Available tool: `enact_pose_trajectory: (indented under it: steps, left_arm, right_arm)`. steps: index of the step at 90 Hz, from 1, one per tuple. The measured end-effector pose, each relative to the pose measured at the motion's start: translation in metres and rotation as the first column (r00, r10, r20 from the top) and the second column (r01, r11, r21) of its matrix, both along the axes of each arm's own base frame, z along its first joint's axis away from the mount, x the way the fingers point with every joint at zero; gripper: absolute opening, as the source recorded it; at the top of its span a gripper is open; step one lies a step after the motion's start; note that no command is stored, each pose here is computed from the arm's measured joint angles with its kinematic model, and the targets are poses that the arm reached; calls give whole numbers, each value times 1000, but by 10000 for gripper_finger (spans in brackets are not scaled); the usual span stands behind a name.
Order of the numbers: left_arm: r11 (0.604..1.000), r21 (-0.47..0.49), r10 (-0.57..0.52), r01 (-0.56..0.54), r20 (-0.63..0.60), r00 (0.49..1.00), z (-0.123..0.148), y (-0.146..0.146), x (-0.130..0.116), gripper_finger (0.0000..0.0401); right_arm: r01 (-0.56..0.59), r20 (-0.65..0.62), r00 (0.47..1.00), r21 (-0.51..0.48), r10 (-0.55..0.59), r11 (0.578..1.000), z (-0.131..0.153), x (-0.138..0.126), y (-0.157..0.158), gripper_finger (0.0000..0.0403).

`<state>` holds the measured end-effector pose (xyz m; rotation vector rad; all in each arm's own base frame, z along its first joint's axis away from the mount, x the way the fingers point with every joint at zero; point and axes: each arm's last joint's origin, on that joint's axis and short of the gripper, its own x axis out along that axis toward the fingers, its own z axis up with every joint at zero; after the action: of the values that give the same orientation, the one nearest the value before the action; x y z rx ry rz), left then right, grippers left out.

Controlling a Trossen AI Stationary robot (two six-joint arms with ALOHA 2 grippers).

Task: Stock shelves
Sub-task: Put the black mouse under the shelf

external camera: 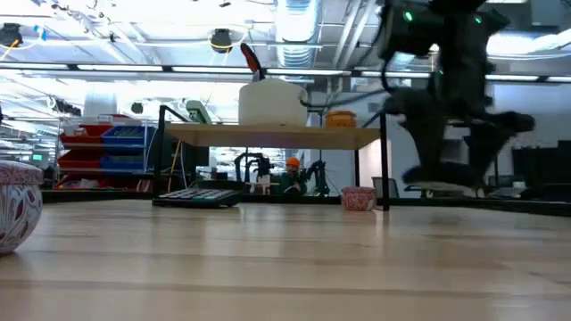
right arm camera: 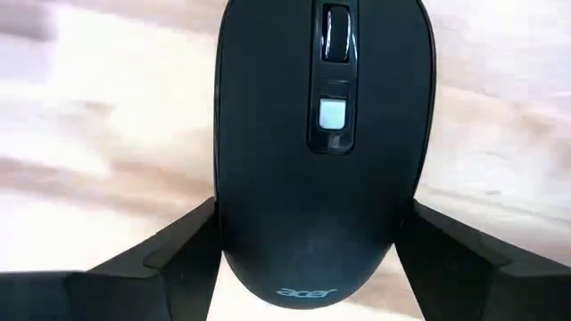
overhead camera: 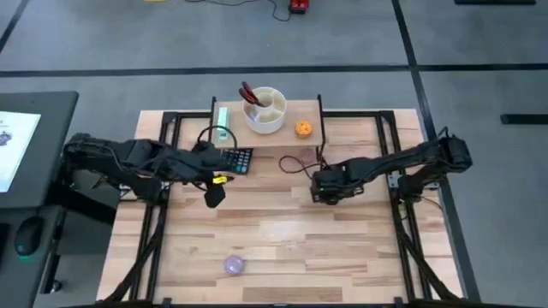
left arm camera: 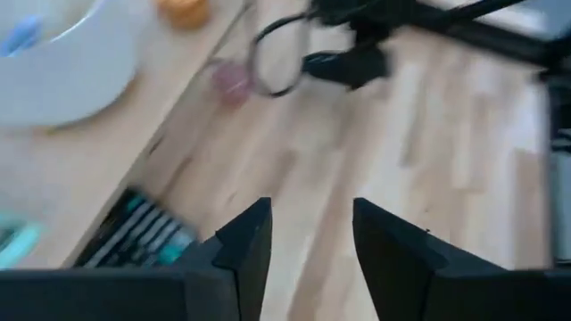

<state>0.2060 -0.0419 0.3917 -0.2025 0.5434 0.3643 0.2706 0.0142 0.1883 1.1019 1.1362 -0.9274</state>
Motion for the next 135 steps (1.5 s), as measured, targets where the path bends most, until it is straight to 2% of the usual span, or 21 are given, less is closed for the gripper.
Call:
enact_pose_trajectory:
  steps: [17,33,62,84,99,115,121,135]
  left_arm:
    - [997,30,72,-71,-41,997,-6,-4,-7,117]
    - [996,-1,88,-88,-38,995,-14,-9,-5,116]
    - [998,-25,63,-63,-5,998,-13,-16,-5,116]
    - [999,-15,42,-42,37,998,-9,-17,-2,116]
    - [999,-13,32,-31,70,997,-5,-18,0,116]
    - [1000,-13,29,-28,75,997,-4,-18,0,116]
    - [1000,-13,28,-27,74,997,-4,-18,0,116]
    - [1000,-14,27,-27,75,997,-4,-18,0,116]
  right_arm:
    - [-70,70,995,-25,72,997,11,50,2,273]
    - [-106,89,990,-53,111,993,8,98,-13,273]
    - [-15,135,991,-49,21,999,-19,163,-69,273]
    - [6,189,982,-46,3,999,-34,205,-82,272]
    - [41,205,979,-69,-26,997,-32,218,-83,274]
    - [108,208,974,-94,-86,990,-30,219,-84,365]
    - [124,209,973,-103,-101,987,-30,219,-85,386]
    - [127,211,973,-144,-94,981,-25,218,-78,375]
